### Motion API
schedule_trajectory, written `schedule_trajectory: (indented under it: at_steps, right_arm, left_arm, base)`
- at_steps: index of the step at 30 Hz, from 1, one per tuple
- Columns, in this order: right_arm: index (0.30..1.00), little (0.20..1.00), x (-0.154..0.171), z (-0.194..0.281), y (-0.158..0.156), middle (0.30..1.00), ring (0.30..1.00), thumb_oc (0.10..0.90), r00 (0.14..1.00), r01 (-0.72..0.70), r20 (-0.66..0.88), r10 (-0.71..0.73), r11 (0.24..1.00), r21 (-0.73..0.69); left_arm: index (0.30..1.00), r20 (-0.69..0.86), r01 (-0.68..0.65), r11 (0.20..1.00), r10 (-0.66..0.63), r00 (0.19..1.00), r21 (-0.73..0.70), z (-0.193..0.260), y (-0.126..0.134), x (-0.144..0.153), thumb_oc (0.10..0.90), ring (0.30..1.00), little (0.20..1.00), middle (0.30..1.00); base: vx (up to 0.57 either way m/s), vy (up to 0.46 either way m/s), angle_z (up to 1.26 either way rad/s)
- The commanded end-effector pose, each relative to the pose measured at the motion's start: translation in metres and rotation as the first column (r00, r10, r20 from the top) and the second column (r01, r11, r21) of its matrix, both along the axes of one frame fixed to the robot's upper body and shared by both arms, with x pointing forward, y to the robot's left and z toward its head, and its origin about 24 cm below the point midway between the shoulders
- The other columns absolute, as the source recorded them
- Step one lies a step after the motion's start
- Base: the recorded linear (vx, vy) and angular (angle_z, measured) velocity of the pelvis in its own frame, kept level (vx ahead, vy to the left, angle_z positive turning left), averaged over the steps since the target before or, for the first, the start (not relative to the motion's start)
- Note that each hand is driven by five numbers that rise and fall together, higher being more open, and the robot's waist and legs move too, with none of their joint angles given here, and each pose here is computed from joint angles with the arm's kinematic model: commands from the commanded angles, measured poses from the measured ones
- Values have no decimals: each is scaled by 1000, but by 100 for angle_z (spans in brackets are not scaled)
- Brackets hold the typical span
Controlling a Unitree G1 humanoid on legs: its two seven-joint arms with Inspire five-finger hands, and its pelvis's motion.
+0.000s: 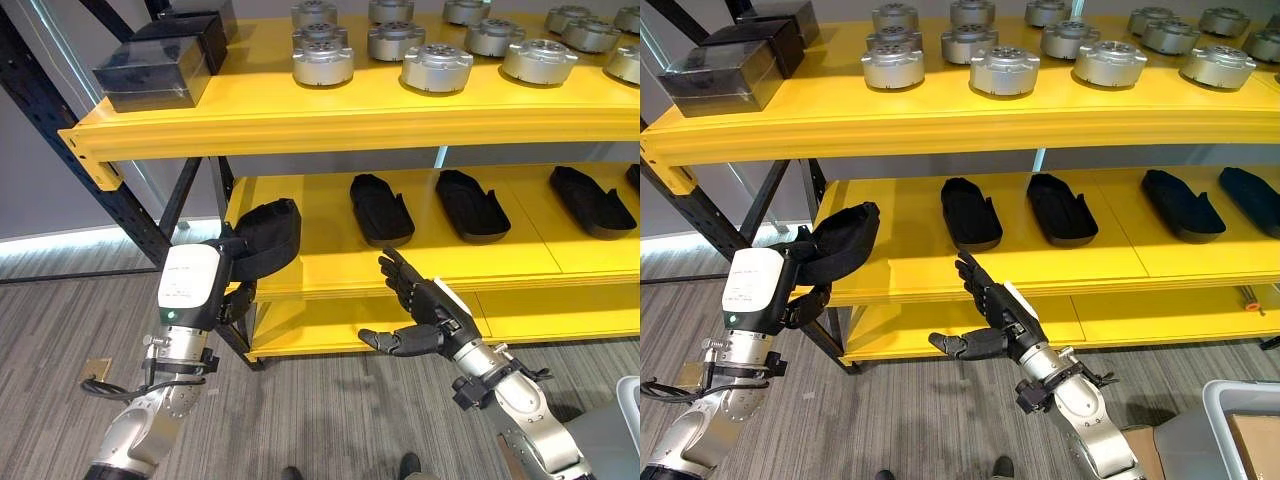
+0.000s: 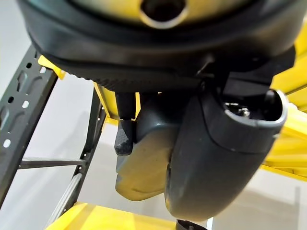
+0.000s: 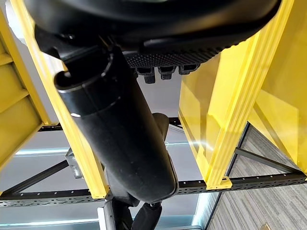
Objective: Move parts from the plastic box to the shelf.
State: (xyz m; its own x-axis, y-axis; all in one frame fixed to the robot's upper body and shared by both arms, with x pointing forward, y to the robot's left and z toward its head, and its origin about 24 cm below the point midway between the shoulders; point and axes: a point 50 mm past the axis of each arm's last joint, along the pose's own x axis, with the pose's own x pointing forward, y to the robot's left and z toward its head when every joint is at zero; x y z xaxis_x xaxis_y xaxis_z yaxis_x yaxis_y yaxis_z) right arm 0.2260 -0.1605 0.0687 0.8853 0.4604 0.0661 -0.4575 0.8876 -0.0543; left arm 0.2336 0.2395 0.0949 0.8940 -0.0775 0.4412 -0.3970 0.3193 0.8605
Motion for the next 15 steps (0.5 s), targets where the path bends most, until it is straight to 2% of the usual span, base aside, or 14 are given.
schedule_trajectory:
  at_steps: [1,10,15]
  right_arm:
    - [1000,1000,10,47,1,1000,1000,900,966,3,257,-14,999,41]
    - [1000,1000,13,61,8,1000,1000,900,946,-22,324,32,999,-36]
    - [1000,1000,19,68,9,1000,1000,900,930,18,367,19,995,-99]
  left_arm:
    - [300,343,13,1000,-12,939,0,70,5,11,400,300,300,300]
    - [300,370,-22,999,29,928,-25,70,11,6,400,300,300,300]
    - [300,397,-33,998,53,916,-56,74,17,6,400,300,300,300]
  base:
    - [0,0,0]
    - [45,-15,-3]
    - [35,123,-10]
